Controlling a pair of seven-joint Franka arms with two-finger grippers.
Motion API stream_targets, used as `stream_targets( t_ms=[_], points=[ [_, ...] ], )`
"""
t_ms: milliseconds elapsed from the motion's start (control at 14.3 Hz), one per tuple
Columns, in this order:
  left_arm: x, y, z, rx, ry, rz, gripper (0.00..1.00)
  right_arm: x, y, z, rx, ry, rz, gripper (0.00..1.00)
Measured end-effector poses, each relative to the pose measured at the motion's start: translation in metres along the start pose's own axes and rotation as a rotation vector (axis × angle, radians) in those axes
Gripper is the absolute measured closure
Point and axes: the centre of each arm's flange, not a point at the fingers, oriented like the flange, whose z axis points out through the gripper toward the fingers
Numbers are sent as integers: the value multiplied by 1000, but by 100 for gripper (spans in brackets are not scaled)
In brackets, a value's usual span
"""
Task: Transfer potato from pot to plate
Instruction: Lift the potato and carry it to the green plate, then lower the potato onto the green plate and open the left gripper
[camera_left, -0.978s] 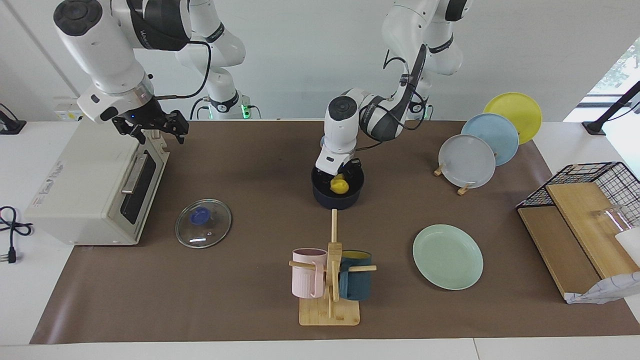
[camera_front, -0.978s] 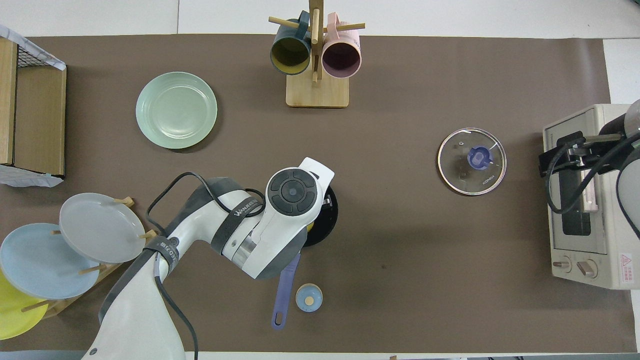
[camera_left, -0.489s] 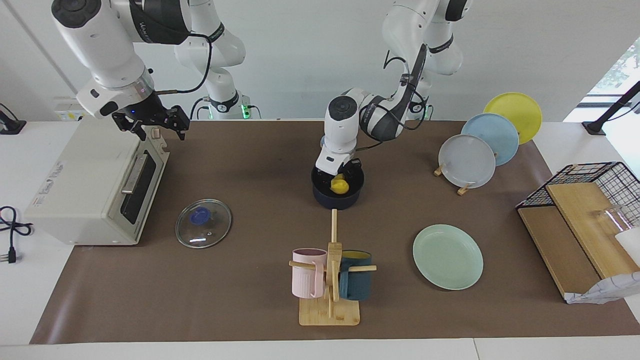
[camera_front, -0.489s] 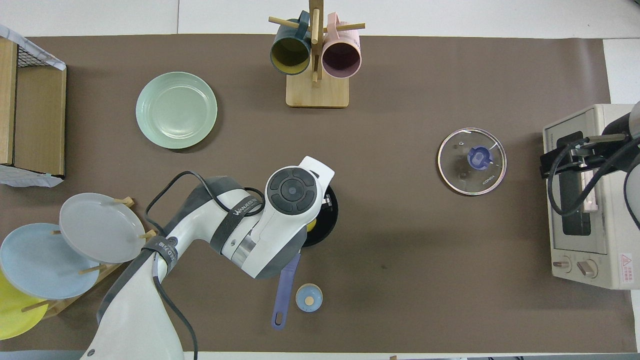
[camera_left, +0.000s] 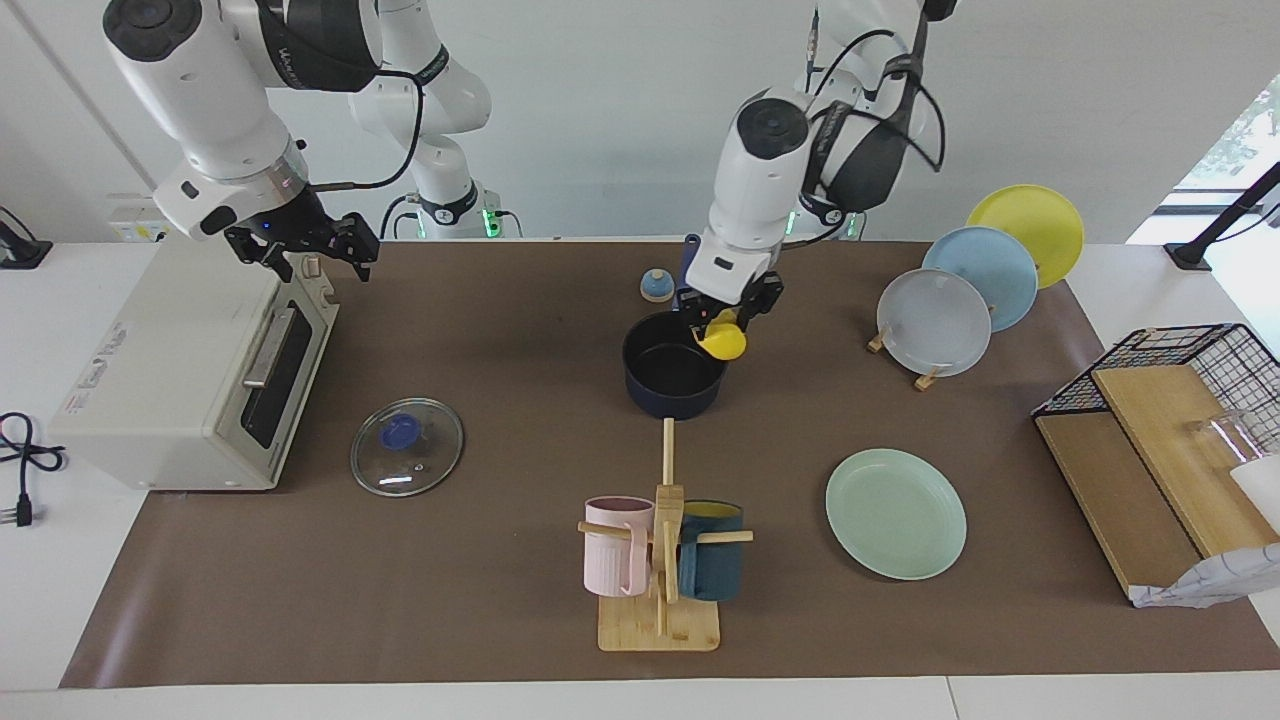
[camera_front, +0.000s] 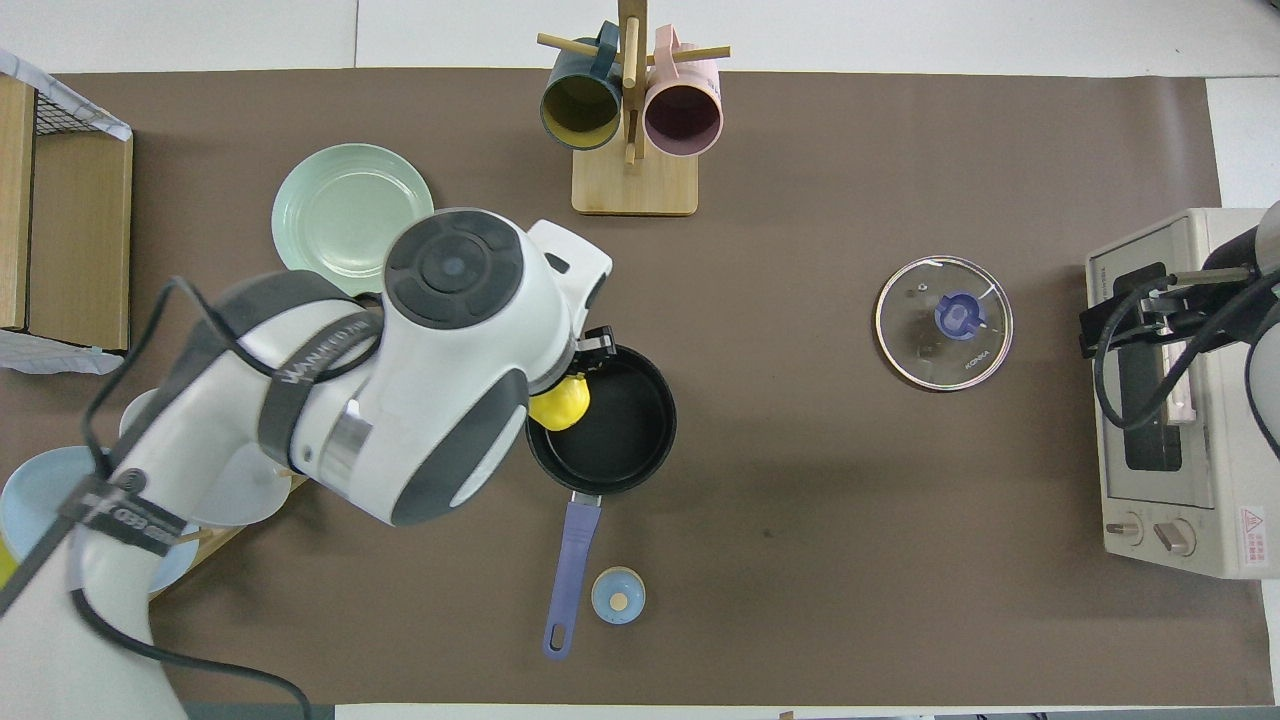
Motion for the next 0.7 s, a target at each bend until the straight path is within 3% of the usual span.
stream_targets(
  t_ms=[140, 349, 489, 699],
  points=[
    [47, -53, -36, -25, 8, 25, 39, 0, 1, 0, 0, 0, 2, 0],
    [121, -129, -41, -54, 53, 85, 39, 0, 2, 0, 1, 0, 5, 0],
    [164, -165, -19, -70, 104, 135, 39, 0, 5, -1, 1, 2, 13, 0],
    [217, -193, 45, -73, 162, 208, 39, 0, 9, -2, 2, 5, 21, 0]
  ],
)
